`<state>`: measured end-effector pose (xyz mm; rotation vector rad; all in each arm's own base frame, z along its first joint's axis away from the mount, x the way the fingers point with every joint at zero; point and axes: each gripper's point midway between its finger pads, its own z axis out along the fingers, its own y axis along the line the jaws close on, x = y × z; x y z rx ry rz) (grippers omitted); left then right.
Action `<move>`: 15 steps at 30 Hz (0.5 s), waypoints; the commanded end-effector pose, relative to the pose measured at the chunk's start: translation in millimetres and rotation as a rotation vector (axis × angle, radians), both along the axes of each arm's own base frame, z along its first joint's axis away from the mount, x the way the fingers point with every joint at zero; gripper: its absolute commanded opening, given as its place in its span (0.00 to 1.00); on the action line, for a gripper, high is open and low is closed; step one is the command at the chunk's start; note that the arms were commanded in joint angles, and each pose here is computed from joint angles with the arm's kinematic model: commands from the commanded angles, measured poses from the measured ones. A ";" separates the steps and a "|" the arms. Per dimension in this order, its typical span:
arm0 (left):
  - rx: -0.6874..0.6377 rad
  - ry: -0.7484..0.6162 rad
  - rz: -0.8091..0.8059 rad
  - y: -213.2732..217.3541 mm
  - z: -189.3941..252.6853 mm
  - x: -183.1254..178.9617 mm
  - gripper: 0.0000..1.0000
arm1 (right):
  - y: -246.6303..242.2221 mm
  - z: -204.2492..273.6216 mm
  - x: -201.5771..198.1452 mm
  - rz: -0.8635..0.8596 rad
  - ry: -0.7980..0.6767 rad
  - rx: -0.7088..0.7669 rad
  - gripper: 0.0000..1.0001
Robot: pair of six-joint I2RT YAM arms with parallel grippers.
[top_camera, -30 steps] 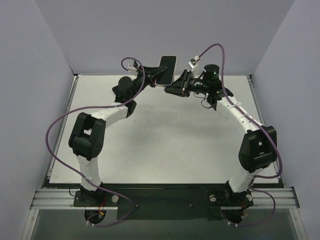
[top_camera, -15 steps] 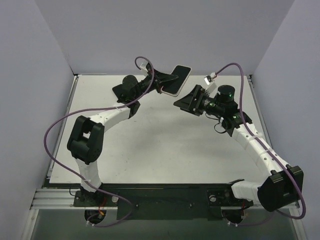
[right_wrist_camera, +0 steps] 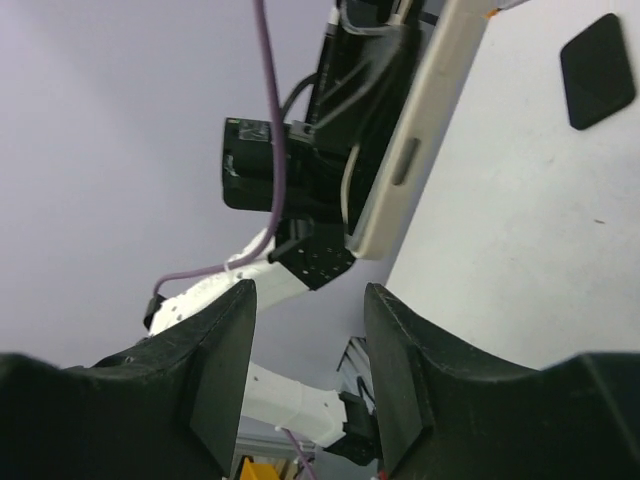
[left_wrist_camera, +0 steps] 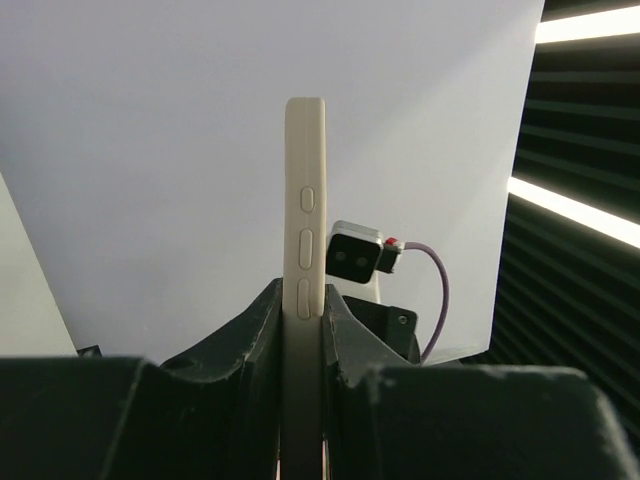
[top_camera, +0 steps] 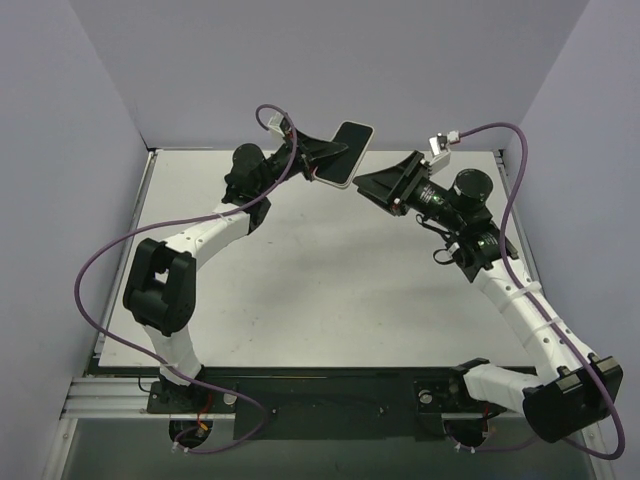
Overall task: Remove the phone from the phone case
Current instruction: Remove the phone case from the phone.
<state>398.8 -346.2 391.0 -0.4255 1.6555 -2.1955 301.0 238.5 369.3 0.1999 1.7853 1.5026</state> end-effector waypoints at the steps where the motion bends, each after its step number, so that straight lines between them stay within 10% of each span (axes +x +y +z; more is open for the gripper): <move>1: -0.046 -0.138 0.024 10.2 51.3 -20.4 0.00 | 12.6 62.9 -0.9 0.028 -0.114 0.135 0.43; 15: -0.084 -0.144 0.012 12.9 64.5 -29.0 0.00 | 23.6 41.6 12.4 0.032 -0.078 0.107 0.39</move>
